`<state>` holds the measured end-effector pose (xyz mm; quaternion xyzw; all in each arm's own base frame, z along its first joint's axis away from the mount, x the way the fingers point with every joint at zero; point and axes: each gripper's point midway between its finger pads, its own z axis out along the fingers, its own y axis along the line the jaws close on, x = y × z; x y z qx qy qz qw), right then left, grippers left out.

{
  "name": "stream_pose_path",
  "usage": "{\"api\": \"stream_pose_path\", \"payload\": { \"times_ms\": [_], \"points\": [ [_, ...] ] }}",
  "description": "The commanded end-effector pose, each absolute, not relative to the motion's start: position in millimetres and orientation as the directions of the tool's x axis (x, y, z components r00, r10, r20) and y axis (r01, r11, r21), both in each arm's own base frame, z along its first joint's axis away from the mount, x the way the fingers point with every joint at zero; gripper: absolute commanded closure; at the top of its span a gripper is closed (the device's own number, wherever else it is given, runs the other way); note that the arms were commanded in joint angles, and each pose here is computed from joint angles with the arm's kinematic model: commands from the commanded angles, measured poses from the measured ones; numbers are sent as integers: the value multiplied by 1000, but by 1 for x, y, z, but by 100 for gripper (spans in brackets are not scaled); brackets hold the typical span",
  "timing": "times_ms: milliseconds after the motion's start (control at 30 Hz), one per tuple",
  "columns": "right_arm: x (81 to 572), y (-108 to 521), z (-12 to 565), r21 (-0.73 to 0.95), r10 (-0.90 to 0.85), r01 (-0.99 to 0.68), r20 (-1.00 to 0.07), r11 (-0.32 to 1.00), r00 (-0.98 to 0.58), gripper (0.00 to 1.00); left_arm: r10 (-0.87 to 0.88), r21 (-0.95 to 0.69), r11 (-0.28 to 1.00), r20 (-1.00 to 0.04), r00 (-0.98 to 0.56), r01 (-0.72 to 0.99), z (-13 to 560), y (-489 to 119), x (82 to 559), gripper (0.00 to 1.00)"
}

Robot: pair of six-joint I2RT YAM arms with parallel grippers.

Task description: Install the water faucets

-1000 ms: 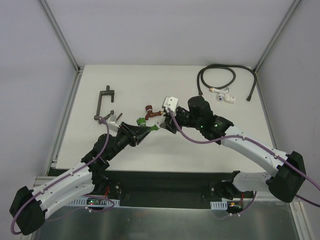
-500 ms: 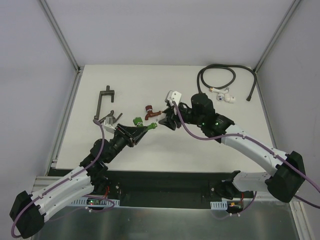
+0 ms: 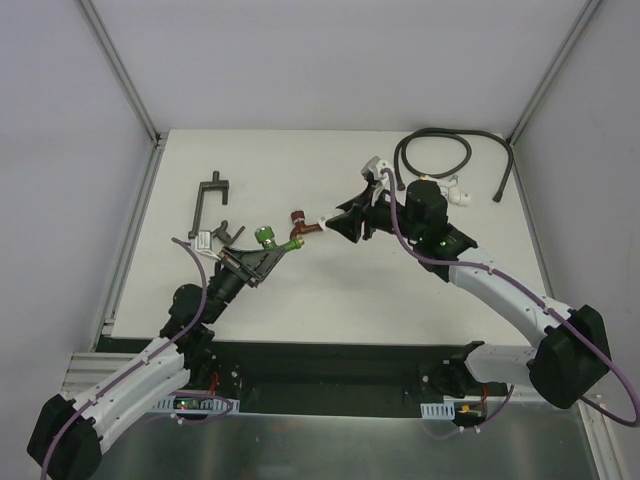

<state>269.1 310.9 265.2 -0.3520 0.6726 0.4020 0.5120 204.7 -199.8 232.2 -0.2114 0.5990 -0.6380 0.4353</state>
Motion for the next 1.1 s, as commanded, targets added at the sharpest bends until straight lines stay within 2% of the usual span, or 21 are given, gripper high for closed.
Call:
{"api": "stream_pose_path", "payload": {
  "times_ms": [0, 233, 433, 567, 733, 1067],
  "points": [
    [255, 315, 318, 194, 104, -922, -980, 336, -169, 98, -732, -842, 1, -369, -573, 540, 288, -208, 183, 100],
    [240, 305, 340, 142, 201, -936, -976, 323, -79, 98, -686, -812, -49, -396, -610, 582, 305, -215, 183, 100],
    [240, 290, 357, 58, 251, -915, -967, 399, 49, 99, -684, -771, -80, -419, -598, 632, 330, -216, 181, 100],
    [235, 282, 372, -66, 238, -900, -954, 431, 184, 99, -682, -754, -106, -420, -599, 648, 348, -217, 180, 100],
    [224, 272, 398, -249, 256, -849, -881, 465, 399, 98, -702, -739, -172, -372, -608, 652, 372, -214, 180, 100],
    [191, 291, 421, -358, 328, -855, -811, 376, 484, 99, -692, -742, -236, -326, -644, 628, 387, -215, 177, 100]
  ]
}}
